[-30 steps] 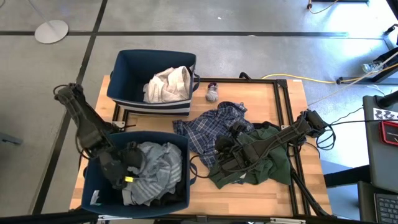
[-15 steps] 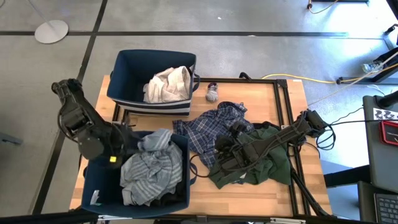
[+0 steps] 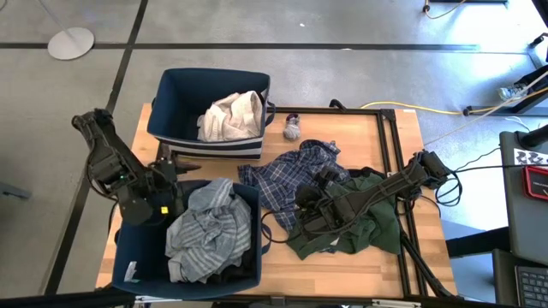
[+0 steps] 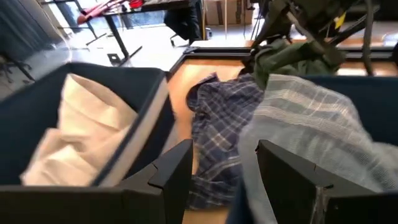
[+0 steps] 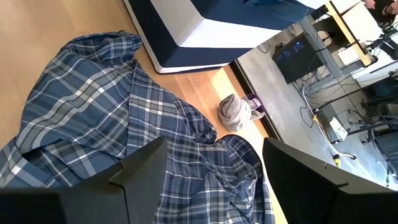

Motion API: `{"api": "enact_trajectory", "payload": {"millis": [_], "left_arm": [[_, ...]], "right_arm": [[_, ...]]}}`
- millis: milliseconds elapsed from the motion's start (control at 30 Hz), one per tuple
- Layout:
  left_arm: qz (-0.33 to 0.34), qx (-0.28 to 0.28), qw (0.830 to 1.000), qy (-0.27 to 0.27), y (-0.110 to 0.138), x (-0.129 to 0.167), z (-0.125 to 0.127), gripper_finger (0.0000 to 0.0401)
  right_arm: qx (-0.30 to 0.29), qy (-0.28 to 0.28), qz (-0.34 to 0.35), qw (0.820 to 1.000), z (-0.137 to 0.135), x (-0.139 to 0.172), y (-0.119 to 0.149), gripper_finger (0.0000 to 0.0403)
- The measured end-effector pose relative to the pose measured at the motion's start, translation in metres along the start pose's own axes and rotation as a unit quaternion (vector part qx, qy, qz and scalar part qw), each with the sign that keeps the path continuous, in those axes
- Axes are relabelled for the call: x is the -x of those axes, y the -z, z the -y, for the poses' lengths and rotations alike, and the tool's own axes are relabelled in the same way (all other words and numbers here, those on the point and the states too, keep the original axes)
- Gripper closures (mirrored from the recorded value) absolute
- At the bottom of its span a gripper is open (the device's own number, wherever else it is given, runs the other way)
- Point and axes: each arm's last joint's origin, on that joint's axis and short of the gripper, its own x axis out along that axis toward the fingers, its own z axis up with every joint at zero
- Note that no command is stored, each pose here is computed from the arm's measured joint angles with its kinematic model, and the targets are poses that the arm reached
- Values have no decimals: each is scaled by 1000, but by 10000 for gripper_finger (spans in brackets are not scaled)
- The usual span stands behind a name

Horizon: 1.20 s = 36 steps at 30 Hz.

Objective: Sort clothes
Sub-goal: Put the light blue long sleeve into the bottom blue laundry organizer

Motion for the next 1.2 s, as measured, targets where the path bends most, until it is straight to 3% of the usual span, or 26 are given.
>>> {"api": "enact_trajectory", "payload": {"millis": [100,300,433,567,667,800,1000,1200], "left_arm": [[-4,21,999,26,6,-5,10,230],[-12,6,997,78,29,-27,41,230],[-82,-31,989,115,57,-45,53,230],[-179,-27,972,150,96,-56,61,230],[-209,-19,965,155,108,-59,62,230],[-201,-22,964,170,96,-55,62,230],[-128,-28,968,213,38,-34,56,230],[-85,-48,978,185,3,-11,36,230]], "right_arm": [[-1,3,-1,1000,1,-2,-1,139],[-10,10,-13,1000,7,-12,-4,139],[-12,0,-27,1000,8,-15,-5,139],[-3,-3,-28,1000,8,-15,-5,139],[-3,-3,-28,1000,7,-14,-5,139],[-2,-3,-28,1000,7,-14,-5,139],[6,-4,-28,1000,8,-14,-5,139],[2,-34,-41,999,14,-9,-6,139]]}}
